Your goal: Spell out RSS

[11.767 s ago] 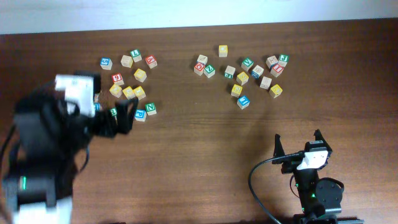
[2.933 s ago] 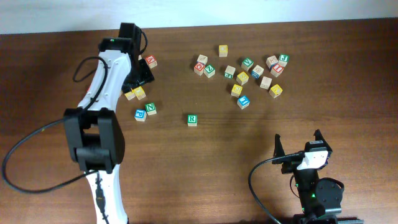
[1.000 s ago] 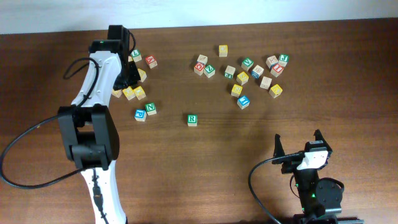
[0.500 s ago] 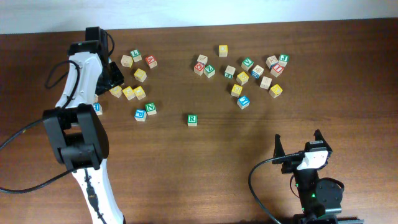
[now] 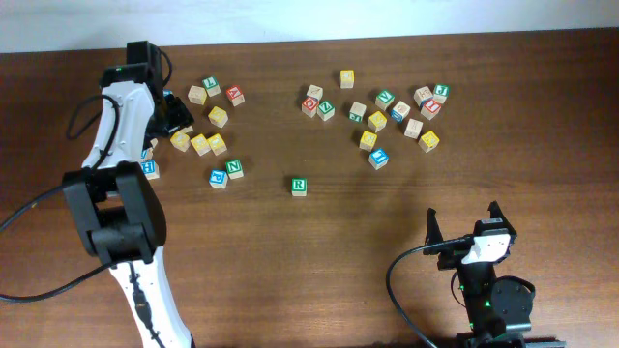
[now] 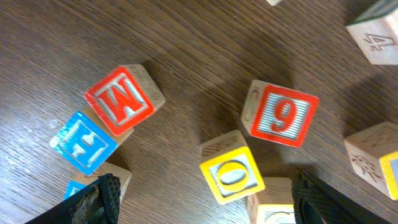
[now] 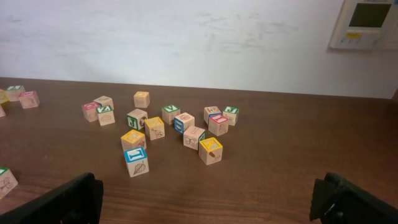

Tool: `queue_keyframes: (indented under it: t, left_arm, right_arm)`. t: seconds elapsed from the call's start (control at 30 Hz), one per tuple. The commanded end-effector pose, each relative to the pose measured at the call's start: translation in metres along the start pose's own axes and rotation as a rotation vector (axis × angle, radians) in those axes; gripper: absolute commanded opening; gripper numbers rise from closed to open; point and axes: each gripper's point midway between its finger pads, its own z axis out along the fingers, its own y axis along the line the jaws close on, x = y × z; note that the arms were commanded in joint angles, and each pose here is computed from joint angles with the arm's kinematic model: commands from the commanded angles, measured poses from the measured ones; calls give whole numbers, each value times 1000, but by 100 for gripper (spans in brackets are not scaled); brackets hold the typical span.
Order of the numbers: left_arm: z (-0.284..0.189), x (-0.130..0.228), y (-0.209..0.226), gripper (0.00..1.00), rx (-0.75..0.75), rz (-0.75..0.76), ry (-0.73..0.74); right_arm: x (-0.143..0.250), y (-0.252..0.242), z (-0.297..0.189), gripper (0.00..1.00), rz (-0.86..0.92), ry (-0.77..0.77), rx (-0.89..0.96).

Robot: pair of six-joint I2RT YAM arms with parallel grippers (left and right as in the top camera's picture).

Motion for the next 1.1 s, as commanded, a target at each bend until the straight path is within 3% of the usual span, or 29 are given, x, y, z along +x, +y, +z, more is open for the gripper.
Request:
queue_keyframes:
  t: [0.0, 0.2, 0.23, 0.3, 0.33, 0.53, 0.63, 0.87, 1.07]
  left_arm:
    - [2, -2, 2, 79, 13, -12, 8]
    - [-1, 10, -24, 79, 164, -4, 77]
    - [-2, 12, -28, 82, 184, -3, 88]
    - [-4, 18, -38, 99, 237, 0, 118]
    - [-5, 20, -41, 99, 248, 2, 124]
    - [-6, 24, -48, 94, 249, 70, 116]
    - [-5, 24, -44, 86, 213, 79, 110]
    - [-5, 30, -42, 89, 214, 247, 114]
    - [-5, 34, -40, 88, 215, 296, 127]
  right_arm:
    - [2, 1, 0, 98, 2, 2, -3]
    - [2, 1, 0, 98, 2, 2, -3]
    - [2, 1, 0, 98, 2, 2, -3]
    - [2, 1, 0, 98, 2, 2, -3]
    - [2, 1, 0, 98, 2, 2, -3]
    - [2, 1, 0, 98, 2, 2, -3]
    - [2, 1, 0, 98, 2, 2, -3]
    - [2, 1, 0, 98, 2, 2, -3]
    - [2, 1, 0, 98, 2, 2, -3]
